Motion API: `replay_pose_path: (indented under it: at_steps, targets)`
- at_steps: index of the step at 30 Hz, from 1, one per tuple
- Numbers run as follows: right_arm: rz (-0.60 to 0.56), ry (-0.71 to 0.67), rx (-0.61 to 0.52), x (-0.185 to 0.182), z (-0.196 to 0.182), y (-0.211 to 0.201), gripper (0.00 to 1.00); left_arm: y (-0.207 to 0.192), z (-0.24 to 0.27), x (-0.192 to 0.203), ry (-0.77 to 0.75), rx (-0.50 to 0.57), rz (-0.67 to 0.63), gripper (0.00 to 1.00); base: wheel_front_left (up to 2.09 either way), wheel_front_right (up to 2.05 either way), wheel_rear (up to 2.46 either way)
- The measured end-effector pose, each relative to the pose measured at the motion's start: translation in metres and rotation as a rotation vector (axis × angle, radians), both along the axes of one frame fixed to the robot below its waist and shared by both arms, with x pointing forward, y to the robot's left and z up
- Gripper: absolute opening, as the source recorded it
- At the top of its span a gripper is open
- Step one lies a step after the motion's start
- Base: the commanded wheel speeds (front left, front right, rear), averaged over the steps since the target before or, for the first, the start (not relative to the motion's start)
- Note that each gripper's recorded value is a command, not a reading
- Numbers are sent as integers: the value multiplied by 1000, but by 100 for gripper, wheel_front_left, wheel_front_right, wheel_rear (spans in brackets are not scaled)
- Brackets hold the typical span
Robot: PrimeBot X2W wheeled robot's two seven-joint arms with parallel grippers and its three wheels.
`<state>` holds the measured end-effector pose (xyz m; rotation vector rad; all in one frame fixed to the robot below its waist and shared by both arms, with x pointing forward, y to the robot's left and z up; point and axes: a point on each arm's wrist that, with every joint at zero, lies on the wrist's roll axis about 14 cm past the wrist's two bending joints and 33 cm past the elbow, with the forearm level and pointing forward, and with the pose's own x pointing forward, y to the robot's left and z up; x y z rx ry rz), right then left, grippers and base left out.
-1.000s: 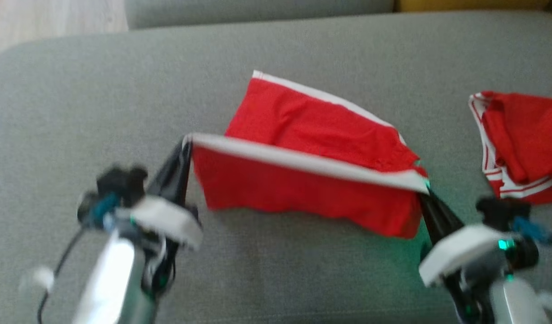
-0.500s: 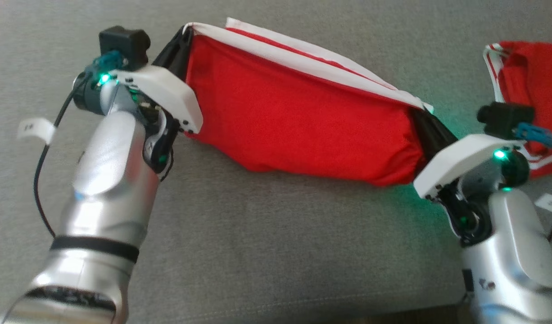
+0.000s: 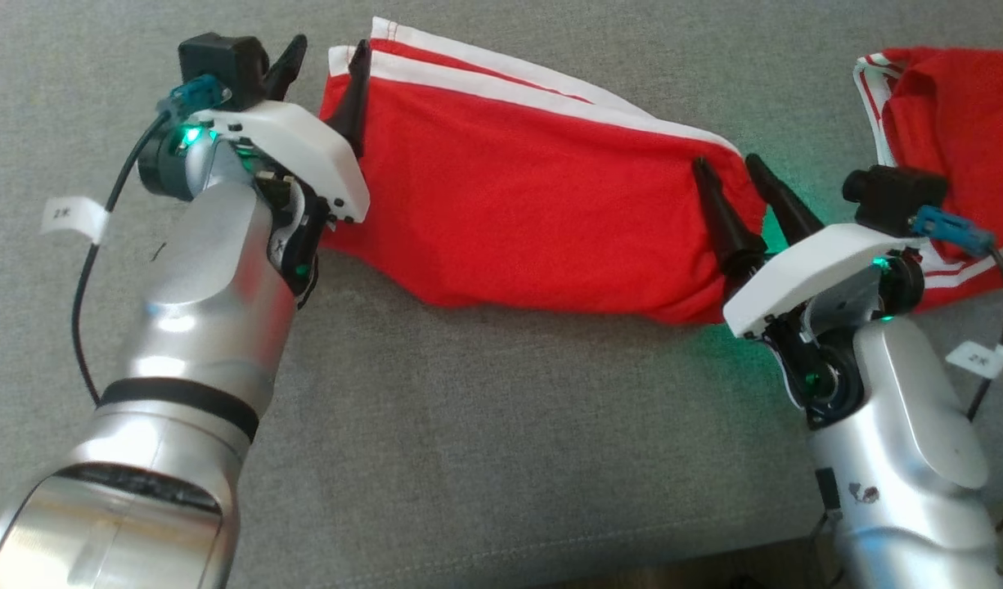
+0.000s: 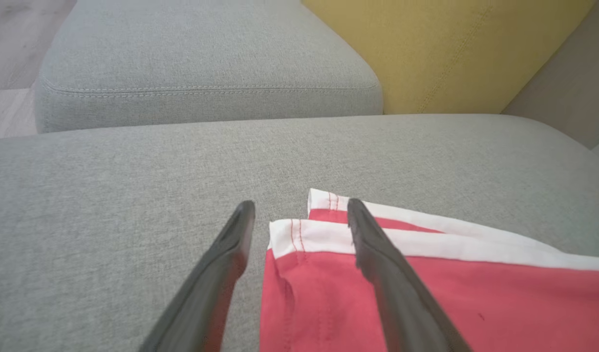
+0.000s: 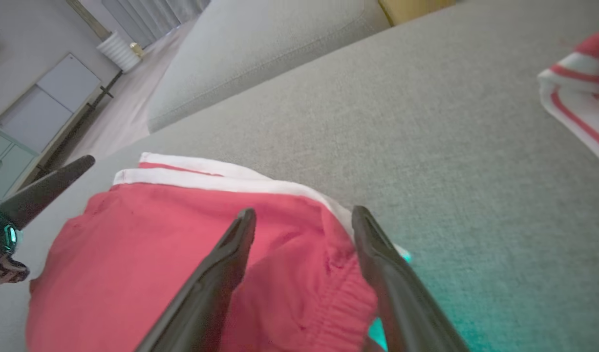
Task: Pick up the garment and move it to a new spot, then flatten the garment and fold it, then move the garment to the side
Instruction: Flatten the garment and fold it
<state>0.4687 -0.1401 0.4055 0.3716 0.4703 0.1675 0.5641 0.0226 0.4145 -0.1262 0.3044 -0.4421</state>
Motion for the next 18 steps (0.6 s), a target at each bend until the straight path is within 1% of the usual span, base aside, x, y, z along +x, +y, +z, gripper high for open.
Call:
replay_pose_path:
  at_steps: [1, 5, 9, 12, 18]
  targets:
    - [0, 0, 0, 0, 0, 0, 100, 0, 0, 0, 0, 0, 0, 100, 0, 0, 0]
    - [-9, -106, -12, -1, 22, 1, 100, 2, 17, 2, -47, -17, 14, 100, 0, 0, 0]
    - [-17, -196, -74, -15, 39, -2, 100, 14, 60, 7, -196, -37, 76, 100, 0, 0, 0]
    - [-36, -283, -131, -21, 59, -10, 100, 33, 74, -5, -265, -35, 137, 100, 0, 0, 0]
    - [-64, -430, -232, -27, 98, -22, 100, 69, 81, -44, -329, -8, 233, 100, 0, 0, 0]
